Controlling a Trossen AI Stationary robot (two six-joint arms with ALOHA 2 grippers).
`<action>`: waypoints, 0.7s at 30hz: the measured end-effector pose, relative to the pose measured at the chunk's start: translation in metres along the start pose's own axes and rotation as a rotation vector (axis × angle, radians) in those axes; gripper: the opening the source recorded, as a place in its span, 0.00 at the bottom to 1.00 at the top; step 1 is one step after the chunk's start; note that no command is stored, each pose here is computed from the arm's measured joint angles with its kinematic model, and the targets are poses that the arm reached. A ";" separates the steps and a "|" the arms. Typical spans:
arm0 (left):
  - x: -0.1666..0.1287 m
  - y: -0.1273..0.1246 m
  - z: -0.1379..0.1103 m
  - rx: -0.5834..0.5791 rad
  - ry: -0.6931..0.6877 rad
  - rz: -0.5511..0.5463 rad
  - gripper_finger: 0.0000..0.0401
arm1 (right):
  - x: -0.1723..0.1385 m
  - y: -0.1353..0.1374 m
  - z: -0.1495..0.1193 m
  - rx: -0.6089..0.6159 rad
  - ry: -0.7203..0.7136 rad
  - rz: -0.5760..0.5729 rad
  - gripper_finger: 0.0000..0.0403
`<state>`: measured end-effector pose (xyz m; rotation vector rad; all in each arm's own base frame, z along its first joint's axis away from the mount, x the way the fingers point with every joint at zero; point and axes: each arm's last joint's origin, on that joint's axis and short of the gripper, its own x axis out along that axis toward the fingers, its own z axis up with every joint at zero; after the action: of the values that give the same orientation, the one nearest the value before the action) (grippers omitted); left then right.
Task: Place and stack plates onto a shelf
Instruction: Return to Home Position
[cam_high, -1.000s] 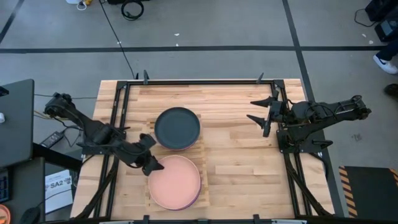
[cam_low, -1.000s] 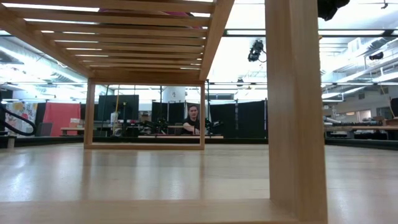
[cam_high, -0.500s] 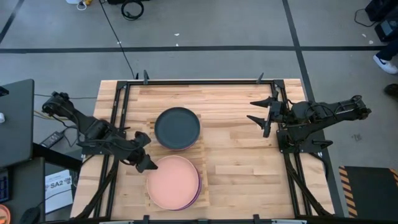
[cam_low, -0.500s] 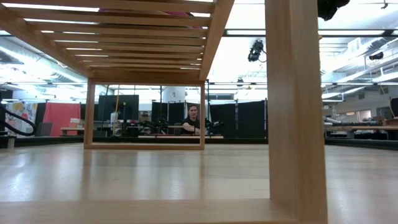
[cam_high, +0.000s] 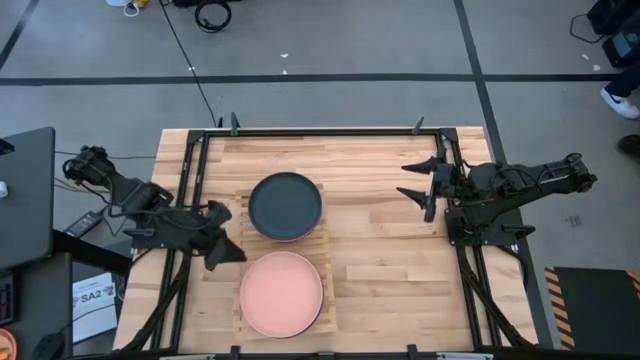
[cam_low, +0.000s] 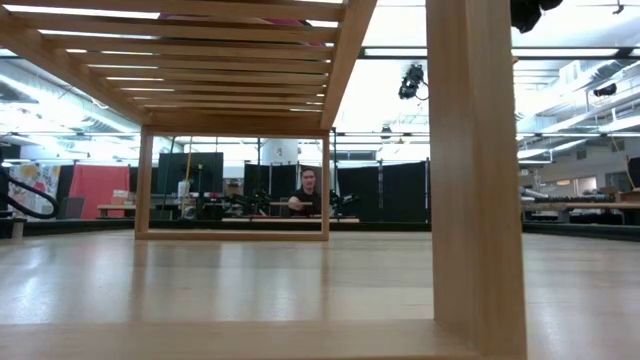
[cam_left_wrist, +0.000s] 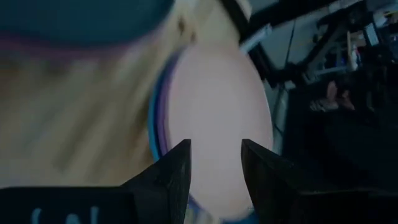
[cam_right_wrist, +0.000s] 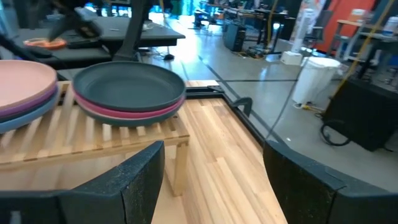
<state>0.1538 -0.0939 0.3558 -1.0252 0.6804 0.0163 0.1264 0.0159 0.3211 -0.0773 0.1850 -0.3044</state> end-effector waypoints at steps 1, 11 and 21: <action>0.000 0.000 0.002 0.041 -0.042 0.009 0.37 | 0.000 0.000 0.000 0.000 0.000 0.010 0.69; 0.003 -0.010 0.041 0.653 -0.351 0.007 0.36 | 0.010 0.008 0.005 0.022 -0.035 0.080 0.69; -0.020 0.000 0.085 0.924 -0.593 0.141 0.36 | 0.019 0.018 0.012 0.043 -0.094 0.223 0.62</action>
<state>0.1816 -0.0208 0.3947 -0.0545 0.1541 0.1135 0.1514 0.0280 0.3276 -0.0280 0.0925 -0.0822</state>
